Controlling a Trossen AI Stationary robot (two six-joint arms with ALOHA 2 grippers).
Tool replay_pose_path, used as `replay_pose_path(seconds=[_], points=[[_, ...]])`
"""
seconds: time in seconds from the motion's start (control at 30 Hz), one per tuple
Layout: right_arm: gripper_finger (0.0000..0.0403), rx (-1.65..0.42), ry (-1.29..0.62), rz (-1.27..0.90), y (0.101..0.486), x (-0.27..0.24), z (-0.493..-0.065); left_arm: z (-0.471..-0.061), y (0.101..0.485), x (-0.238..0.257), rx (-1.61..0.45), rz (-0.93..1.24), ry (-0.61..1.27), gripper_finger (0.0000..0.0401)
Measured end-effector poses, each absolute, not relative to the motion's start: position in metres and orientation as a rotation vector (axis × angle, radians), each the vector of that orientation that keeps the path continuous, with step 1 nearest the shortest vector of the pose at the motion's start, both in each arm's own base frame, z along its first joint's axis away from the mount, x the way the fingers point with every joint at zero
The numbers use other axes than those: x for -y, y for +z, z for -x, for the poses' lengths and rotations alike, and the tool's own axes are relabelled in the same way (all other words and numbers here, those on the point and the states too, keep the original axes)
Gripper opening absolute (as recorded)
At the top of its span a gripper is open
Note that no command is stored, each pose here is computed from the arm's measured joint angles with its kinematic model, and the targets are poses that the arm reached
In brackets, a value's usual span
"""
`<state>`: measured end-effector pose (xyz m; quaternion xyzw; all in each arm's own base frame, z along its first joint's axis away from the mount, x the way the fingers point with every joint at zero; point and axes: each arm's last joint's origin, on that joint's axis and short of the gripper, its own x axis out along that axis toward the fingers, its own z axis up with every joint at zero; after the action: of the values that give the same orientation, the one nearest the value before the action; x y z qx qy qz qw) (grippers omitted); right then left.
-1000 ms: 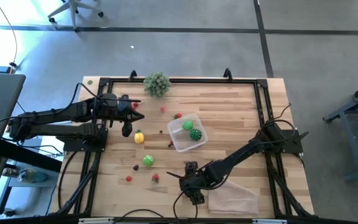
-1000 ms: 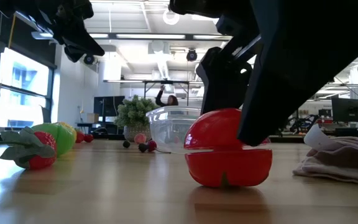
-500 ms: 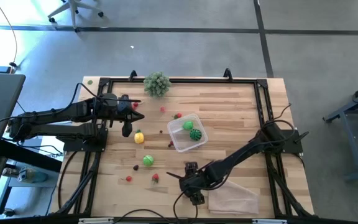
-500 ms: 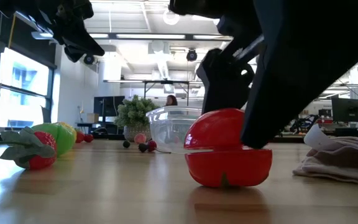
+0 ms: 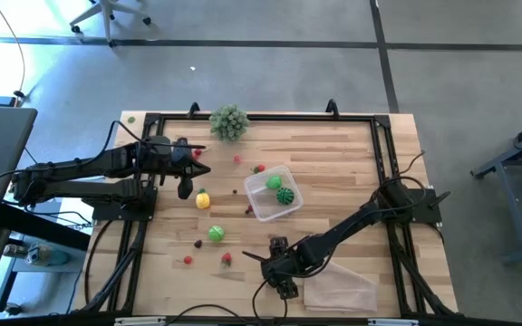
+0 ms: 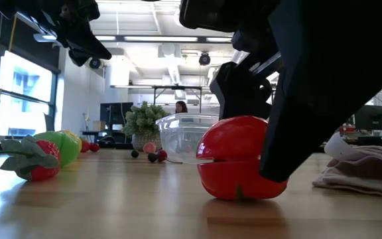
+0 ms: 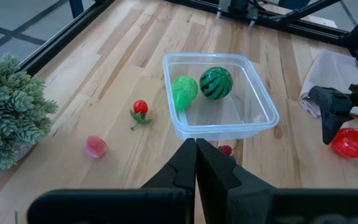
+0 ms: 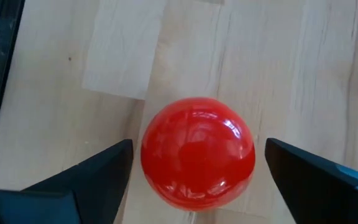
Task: Pick and placing Produce into tupperware
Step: Put the red tomato into the transparent bin
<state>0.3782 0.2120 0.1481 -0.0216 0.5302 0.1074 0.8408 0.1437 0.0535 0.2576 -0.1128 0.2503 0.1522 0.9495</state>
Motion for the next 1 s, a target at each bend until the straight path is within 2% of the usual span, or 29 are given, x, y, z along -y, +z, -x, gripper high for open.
replay_pose_path(seconds=[0.2, 0.5, 0.83, 1.0], points=[[0.0321, -1.137, 0.209, 0.044, 0.147, -0.204, -0.381, -0.144, 0.258, -0.054, -0.509, 0.229, 0.309, 0.0001], [0.0304, -1.149, 0.184, 0.045, 0.147, -0.192, -0.386, -0.144, 0.258, -0.053, -0.509, 0.229, 0.309, 0.0001], [0.0266, -1.148, 0.177, 0.048, 0.147, -0.191, -0.386, -0.144, 0.258, -0.054, -0.510, 0.229, 0.309, 0.0001], [0.0262, -1.140, 0.162, 0.067, 0.147, -0.190, -0.386, -0.144, 0.258, -0.054, -0.510, 0.230, 0.310, 0.0001]])
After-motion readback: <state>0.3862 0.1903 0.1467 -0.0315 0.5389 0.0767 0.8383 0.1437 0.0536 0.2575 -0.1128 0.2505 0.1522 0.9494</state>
